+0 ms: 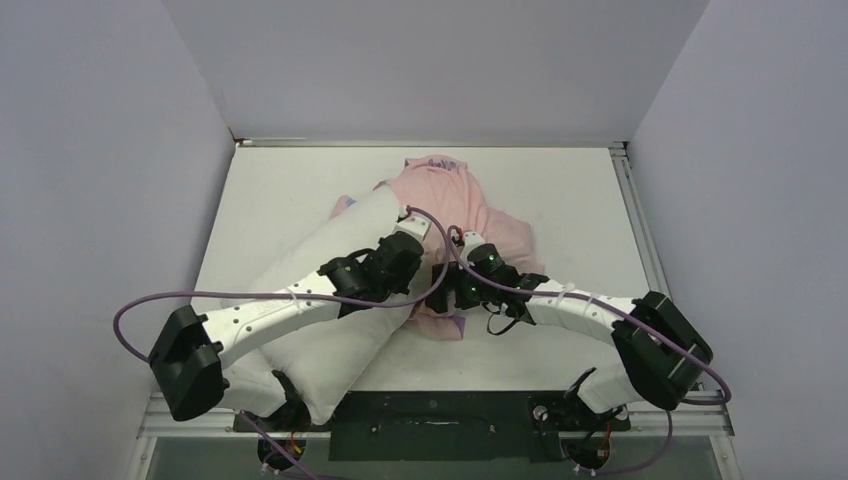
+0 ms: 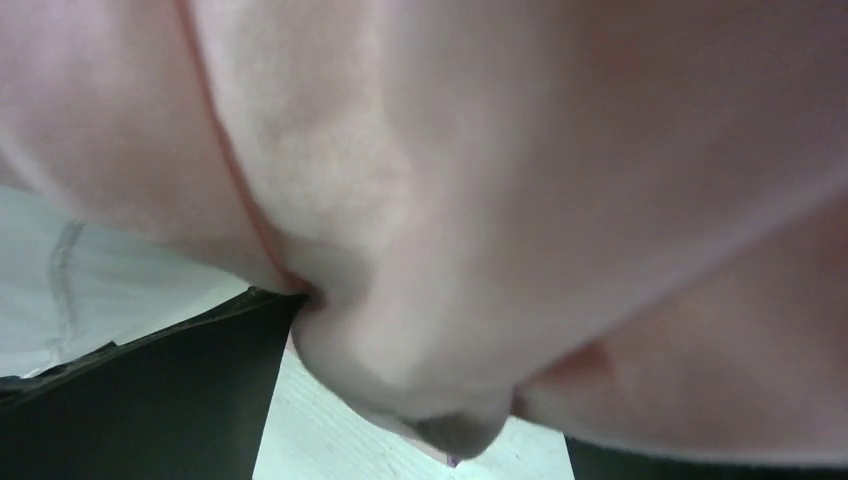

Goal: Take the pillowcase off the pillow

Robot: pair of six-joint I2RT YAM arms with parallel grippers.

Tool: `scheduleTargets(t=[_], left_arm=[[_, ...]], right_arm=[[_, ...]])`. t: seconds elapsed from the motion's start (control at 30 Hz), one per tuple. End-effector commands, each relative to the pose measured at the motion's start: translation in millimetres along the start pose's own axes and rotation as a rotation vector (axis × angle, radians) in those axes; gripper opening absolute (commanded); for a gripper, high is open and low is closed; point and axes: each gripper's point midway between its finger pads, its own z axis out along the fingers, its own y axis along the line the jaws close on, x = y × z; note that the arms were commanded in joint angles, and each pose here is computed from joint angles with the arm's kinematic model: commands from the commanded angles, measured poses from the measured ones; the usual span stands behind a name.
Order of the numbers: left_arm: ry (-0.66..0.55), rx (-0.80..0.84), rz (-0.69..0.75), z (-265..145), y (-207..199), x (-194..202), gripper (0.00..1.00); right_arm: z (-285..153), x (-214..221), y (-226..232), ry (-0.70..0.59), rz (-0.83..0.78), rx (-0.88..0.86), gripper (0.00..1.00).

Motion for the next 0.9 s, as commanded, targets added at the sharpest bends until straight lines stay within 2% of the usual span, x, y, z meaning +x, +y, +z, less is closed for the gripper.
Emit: scheduleTargets(t=[0.0, 0.03, 0.07, 0.23, 0.43, 0.63, 0.73, 0.87], left_arm=[[-0.014, 0.029, -0.039, -21, 12, -8, 0.0], [-0.023, 0.016, -0.041, -24, 19, -11, 0.0], [-0.03, 0.003, -0.045, -27, 27, -13, 0.0], [-0.047, -0.081, -0.071, -45, 70, -15, 0.0], [-0.141, -0.16, -0.085, -71, 102, -21, 0.0], [-0.219, -0.157, -0.076, -90, 114, -21, 0.0], [-0.235, -0.11, -0.05, -93, 109, -17, 0.0], [-0.243, -0.006, -0.007, -94, 93, -11, 0.0]], right_arm=[[11, -27, 7, -0.081, -0.03, 0.023, 0.86], [11, -28, 2, -0.081, -0.033, 0.051, 0.69], [10, -30, -3, -0.087, -0.038, 0.083, 0.57], [-16, -55, -43, -0.134, -0.062, 0.269, 0.08], [-78, -110, -109, -0.275, 0.07, 0.433, 0.05], [-153, -161, -150, -0.488, 0.244, 0.472, 0.05], [-179, -175, -158, -0.556, 0.289, 0.48, 0.05], [-193, -170, -178, -0.558, 0.345, 0.562, 0.05]])
